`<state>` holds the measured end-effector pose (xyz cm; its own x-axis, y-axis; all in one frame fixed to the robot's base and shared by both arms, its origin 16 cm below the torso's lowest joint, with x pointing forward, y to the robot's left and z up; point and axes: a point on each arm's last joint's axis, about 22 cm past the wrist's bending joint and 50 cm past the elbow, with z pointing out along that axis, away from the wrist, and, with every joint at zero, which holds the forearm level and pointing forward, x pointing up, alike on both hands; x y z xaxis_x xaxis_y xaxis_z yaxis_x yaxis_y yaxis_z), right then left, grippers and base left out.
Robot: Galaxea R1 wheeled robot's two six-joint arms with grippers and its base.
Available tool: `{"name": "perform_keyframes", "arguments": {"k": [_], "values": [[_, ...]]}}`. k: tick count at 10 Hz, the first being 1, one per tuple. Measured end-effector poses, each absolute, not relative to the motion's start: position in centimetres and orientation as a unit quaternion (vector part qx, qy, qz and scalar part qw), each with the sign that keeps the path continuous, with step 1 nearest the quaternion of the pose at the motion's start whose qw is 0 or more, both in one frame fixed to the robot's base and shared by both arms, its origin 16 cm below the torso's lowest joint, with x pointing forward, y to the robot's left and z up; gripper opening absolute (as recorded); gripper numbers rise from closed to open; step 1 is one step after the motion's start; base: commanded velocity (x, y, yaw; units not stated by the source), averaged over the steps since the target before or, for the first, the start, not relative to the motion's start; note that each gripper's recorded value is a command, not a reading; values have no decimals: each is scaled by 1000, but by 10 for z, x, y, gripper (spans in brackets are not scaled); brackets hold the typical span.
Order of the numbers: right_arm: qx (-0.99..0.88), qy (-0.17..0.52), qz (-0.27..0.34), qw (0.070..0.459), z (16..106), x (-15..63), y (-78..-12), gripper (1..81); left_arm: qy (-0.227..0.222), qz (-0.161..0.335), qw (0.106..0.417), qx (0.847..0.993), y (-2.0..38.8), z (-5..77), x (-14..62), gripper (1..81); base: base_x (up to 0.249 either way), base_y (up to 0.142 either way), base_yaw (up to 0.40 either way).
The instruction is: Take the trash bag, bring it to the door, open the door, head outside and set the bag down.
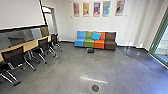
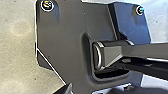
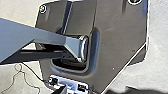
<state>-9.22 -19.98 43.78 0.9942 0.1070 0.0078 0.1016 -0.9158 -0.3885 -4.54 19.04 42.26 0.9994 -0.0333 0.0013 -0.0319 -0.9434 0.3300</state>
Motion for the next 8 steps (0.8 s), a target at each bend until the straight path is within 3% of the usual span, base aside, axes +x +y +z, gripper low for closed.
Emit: {"name": "perform_keyframes", "arguments": {"k": [8], "values": [[-978, -58, 12, 199, 438, -96, -200, 811, -17, -2, 167, 986, 191, 423, -45, 811, 160, 0, 0]]}}
